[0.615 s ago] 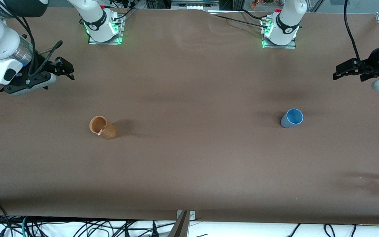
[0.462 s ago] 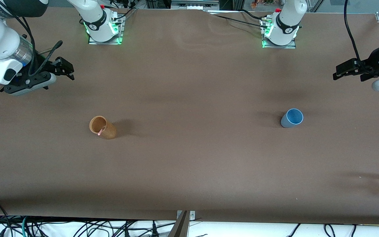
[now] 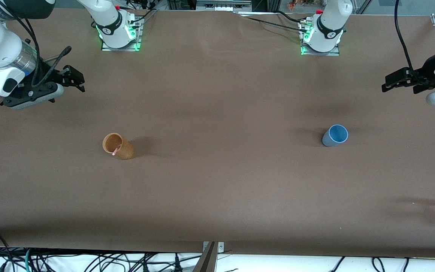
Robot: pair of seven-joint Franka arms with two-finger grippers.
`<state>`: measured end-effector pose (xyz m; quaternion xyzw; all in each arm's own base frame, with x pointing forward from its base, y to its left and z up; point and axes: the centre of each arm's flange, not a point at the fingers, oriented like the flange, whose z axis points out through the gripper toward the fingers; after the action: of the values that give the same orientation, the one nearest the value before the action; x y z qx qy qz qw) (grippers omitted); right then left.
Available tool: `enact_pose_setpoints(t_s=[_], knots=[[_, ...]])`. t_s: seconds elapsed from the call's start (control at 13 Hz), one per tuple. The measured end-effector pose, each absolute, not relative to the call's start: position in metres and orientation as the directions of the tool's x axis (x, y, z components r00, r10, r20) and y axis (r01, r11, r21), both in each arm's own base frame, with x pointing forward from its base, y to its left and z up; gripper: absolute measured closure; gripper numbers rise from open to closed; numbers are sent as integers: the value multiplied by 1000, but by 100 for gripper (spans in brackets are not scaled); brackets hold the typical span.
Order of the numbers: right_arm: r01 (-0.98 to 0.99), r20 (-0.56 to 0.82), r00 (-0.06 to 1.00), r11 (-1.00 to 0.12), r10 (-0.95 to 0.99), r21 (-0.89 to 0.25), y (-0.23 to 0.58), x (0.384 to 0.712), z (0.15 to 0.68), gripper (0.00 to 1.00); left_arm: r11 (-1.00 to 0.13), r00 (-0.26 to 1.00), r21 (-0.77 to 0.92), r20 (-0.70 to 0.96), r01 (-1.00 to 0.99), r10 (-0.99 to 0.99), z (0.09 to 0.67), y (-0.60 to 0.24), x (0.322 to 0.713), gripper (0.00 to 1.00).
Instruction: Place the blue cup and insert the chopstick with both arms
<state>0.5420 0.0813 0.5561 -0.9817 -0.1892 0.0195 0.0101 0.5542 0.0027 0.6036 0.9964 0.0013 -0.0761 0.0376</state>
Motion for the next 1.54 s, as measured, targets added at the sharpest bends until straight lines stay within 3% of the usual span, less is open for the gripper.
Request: enact_pose_setpoints(t_s=[0.69,1.31,1.54], knots=[[371,-31,928,-928,371,-28,81,546,545,0,-997,988,74,-154,8,-3,602,3,555,0],[393,12,920,-919,393,-33,99,577,469,0,-997,987,74,-161,9,-3,598,2,557,0],[397,48,917,-917,396,-34,105,594,439,0,-998,978,70,-208,7,-8,570,-1,570,0]])
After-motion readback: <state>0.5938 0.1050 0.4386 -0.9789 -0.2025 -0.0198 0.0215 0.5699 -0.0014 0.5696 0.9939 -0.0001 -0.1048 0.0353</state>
